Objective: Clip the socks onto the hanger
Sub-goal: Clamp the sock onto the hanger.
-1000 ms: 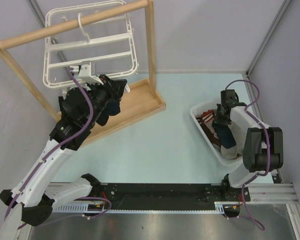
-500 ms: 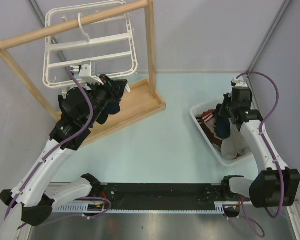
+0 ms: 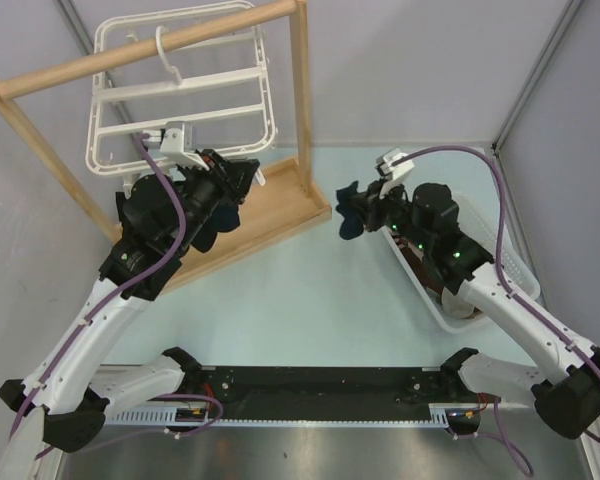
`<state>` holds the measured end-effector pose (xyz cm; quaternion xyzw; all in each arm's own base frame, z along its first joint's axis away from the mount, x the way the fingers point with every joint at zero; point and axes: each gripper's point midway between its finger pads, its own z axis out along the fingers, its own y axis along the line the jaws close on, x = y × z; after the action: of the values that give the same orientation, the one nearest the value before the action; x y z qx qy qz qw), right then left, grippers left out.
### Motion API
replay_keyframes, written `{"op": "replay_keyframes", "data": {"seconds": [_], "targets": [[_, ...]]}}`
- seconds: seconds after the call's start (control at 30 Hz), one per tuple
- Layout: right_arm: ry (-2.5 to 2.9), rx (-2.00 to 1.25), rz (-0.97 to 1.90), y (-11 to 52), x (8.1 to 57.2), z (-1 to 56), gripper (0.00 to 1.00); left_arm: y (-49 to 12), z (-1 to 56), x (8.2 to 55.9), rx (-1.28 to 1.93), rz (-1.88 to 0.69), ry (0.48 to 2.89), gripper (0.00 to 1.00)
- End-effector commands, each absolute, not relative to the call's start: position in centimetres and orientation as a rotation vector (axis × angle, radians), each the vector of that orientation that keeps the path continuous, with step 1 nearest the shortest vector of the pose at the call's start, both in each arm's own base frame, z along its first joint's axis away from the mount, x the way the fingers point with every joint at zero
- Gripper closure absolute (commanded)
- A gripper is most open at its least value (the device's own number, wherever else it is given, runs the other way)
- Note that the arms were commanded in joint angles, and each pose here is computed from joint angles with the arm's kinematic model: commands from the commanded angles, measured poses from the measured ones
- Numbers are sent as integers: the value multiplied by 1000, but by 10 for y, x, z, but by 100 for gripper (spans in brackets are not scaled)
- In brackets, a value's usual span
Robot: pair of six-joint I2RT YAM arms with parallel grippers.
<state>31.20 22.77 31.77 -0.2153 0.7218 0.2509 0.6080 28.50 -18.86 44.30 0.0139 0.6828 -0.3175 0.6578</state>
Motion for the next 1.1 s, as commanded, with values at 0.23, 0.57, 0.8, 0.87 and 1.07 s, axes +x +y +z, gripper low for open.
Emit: {"op": "replay_keyframes", "data": {"seconds": [0.23, 0.57, 0.8, 0.87, 1.07], "targets": [[1189, -648, 722, 344, 283, 391, 100, -197, 448, 279, 83, -769, 1527, 100], [1090, -682, 731, 381, 281, 401, 100, -201, 446, 278, 110, -781, 1536, 100], [1047, -700, 736, 393, 276, 415, 100, -203, 444, 277, 119, -783, 1544, 100], [1032, -703, 738, 394, 274, 420, 100, -204, 442, 277, 122, -783, 1550, 100], [1015, -716, 750, 398, 269, 426, 100, -204, 442, 278, 124, -784, 1552, 100]]}}
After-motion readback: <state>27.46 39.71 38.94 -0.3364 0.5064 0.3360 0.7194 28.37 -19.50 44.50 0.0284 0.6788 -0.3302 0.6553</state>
